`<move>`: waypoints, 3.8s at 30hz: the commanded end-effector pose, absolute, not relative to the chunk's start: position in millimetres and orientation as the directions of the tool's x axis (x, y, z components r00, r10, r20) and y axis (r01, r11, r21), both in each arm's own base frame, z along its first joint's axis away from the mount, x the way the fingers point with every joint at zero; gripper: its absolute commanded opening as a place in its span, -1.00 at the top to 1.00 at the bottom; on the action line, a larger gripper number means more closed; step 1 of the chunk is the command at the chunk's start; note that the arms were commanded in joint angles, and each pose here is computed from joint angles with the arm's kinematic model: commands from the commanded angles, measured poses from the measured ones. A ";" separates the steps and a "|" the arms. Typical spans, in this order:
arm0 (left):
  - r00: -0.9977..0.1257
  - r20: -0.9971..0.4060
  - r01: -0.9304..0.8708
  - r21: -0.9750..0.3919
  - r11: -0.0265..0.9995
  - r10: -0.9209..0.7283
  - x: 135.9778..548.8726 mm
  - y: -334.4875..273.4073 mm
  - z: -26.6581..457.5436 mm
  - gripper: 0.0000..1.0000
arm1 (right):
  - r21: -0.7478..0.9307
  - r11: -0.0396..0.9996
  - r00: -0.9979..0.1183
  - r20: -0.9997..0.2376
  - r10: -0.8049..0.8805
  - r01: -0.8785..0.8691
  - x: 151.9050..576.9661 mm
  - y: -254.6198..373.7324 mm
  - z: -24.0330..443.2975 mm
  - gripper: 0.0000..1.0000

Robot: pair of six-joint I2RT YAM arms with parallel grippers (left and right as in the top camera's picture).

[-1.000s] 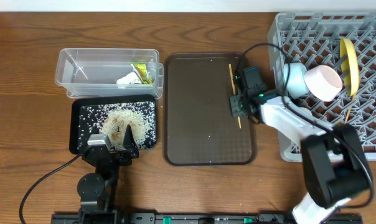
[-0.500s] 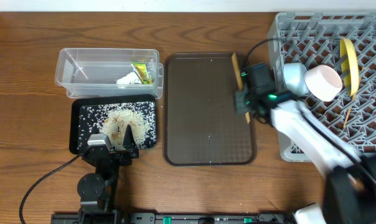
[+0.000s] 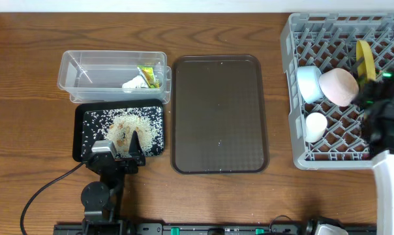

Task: Sort waste into correct bins and load items into the dishwasher rack

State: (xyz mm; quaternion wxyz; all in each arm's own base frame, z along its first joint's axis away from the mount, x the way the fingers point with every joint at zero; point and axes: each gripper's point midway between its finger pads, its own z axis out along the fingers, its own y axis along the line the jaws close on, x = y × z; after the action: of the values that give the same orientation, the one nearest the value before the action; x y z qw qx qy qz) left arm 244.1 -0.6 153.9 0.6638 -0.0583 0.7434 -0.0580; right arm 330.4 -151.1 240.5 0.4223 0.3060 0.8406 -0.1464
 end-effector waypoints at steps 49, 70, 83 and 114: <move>-0.148 -0.977 -0.009 -0.152 0.988 -0.152 244.3 -1.2 138.2 -0.87 | 0.431 0.790 -0.582 -0.804 0.118 -0.436 255.6 108.9 319.5 -0.99; -0.148 -0.977 -0.009 -0.152 0.988 -0.152 244.3 -1.2 138.2 -0.87 | -0.018 0.903 -0.464 -0.853 -0.238 -0.429 253.7 68.7 298.2 -0.99; -0.148 -0.977 -0.009 -0.152 0.988 -0.152 244.3 -1.2 138.2 -0.87 | -0.171 0.952 -0.190 -0.957 -0.222 -0.252 223.8 37.4 302.0 -0.99; -0.148 -0.977 -0.009 -0.152 0.988 -0.152 244.3 -1.2 138.2 -0.87 | -0.206 0.953 -0.007 -0.977 -0.213 -0.223 242.4 39.2 161.5 -0.99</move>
State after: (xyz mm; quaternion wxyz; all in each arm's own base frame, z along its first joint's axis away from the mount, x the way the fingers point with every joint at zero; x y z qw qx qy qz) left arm 244.1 -0.5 153.9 0.6638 -0.0584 0.7434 -0.0578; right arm 242.1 42.6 161.8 0.6872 -0.1573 0.7091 0.0109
